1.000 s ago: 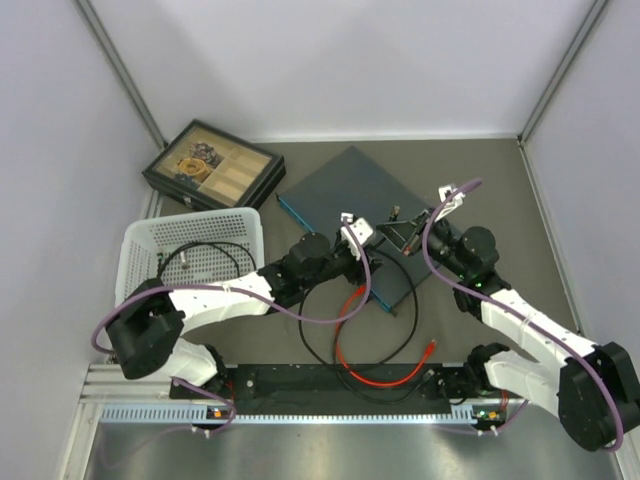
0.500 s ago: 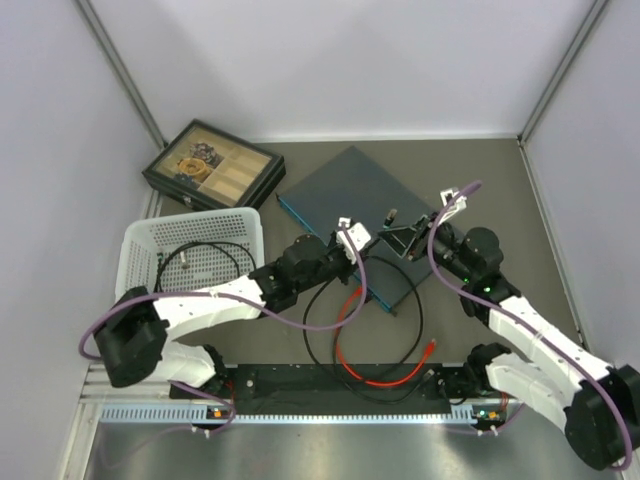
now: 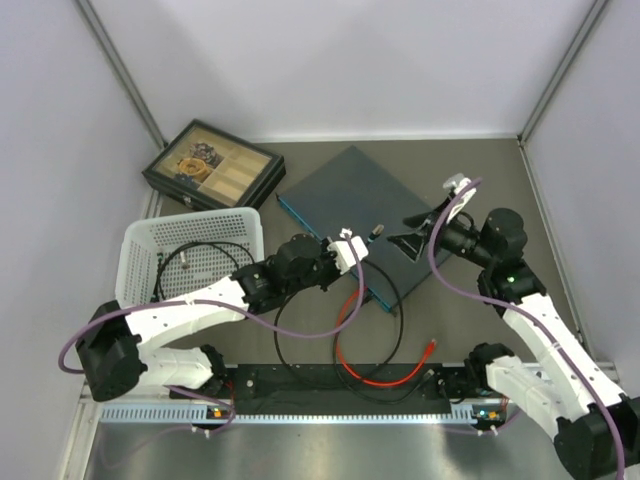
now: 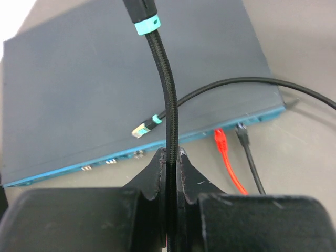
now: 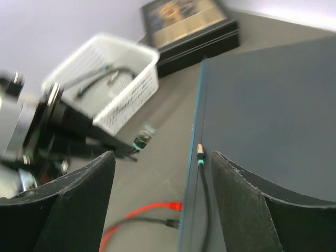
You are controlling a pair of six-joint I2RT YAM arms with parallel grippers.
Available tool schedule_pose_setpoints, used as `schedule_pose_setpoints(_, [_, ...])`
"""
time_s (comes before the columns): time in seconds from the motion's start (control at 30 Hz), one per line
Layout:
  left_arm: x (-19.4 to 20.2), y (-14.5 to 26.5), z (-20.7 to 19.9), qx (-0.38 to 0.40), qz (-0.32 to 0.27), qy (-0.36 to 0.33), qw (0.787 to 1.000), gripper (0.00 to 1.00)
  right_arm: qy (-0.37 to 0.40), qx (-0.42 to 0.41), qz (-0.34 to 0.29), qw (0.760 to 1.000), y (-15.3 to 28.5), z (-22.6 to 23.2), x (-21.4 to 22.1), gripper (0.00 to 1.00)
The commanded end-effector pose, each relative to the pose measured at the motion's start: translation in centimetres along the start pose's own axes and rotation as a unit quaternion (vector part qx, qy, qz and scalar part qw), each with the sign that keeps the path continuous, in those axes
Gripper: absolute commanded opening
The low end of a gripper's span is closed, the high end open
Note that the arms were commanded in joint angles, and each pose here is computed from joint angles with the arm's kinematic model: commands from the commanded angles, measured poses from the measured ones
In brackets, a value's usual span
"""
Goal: Insert the plug into the switch port
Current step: Pick up the connector from the center of the board.
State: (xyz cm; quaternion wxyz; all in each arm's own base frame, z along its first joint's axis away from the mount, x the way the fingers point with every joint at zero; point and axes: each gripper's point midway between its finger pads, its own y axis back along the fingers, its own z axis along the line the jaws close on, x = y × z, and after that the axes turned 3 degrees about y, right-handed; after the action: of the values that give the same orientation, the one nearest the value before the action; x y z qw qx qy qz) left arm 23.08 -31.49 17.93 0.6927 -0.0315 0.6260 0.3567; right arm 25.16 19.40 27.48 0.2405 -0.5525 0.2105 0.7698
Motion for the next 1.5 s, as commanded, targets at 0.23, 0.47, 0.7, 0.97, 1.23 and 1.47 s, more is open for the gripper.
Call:
schedule_pose_setpoints(0.23, [-2.9,2.7,-1.0,0.118,-0.006,0.056,0.991,0.0,0.272,-0.257,0.048,0.926,-0.3,4.4,0.0,0.72])
schedule_pose_setpoints(0.47, [-3.3,3.3,-1.7,0.148,-0.011,0.048,0.988,0.0,0.276,-0.312,0.069,0.906,-0.8,4.8,-0.3,0.63])
schedule_pose_setpoints(0.7, [-3.7,3.7,-2.0,0.161,-0.019,0.038,0.986,0.0,0.251,-0.331,0.077,0.906,-1.5,4.6,0.0,0.58])
schedule_pose_setpoints(0.97, [-3.6,3.6,-2.3,0.17,-0.017,0.036,0.985,0.0,0.216,-0.351,0.091,0.907,-1.7,4.9,0.7,0.49])
schedule_pose_setpoints(1.23, [-3.6,3.6,-2.3,0.169,-0.019,0.034,0.985,0.0,0.178,-0.359,0.115,0.909,-2.5,5.0,1.5,0.42])
schedule_pose_setpoints(1.47, [-3.3,3.5,-2.2,0.166,-0.015,0.034,0.985,0.0,0.171,-0.36,0.121,0.909,-2.6,5.4,1.3,0.27])
